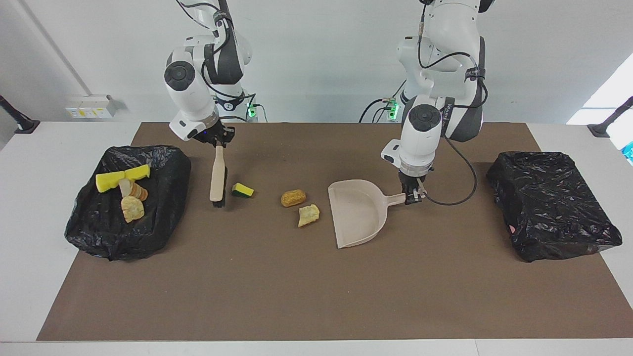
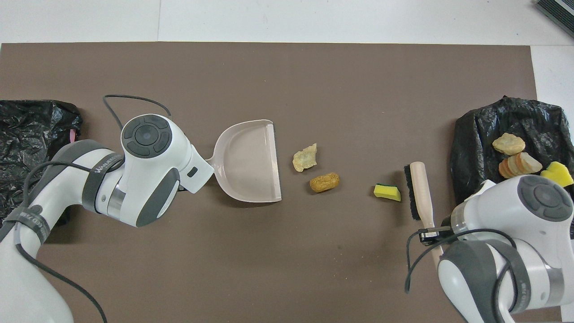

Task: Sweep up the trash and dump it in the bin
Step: 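Set the brush behind the debris while the left gripper holds the dustpan, then sweep the bread and sponge into the dustpan with the right gripper's brush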

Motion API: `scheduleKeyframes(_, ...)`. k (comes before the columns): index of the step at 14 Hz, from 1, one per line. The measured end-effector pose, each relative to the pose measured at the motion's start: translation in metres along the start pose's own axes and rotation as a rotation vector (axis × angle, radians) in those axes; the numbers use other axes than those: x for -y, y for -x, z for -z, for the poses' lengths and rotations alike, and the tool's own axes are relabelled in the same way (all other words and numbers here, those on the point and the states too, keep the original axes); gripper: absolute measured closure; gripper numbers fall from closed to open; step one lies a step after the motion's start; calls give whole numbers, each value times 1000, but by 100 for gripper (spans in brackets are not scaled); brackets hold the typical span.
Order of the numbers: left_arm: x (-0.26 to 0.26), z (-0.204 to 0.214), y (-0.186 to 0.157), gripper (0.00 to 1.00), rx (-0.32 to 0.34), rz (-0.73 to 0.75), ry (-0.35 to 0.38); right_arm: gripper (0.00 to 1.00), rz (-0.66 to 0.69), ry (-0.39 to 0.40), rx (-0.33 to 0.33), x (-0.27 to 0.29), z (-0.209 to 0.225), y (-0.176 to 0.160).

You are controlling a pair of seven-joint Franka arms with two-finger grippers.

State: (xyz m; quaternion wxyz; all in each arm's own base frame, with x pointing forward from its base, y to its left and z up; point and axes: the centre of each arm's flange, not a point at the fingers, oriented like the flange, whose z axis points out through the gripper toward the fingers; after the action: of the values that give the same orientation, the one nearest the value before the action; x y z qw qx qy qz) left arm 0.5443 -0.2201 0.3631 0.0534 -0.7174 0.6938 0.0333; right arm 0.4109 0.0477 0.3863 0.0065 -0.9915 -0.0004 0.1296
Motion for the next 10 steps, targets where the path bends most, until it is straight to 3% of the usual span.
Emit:
scheduleKeyframes(4,-2,-1,1,67,-2,7,-3,74,-76,-20,-39,10,-37,-2)
scheduleKeyframes(10,-3,-2,1,67,-3,12,-4,74,-60,-15,-101,112,-32,-30)
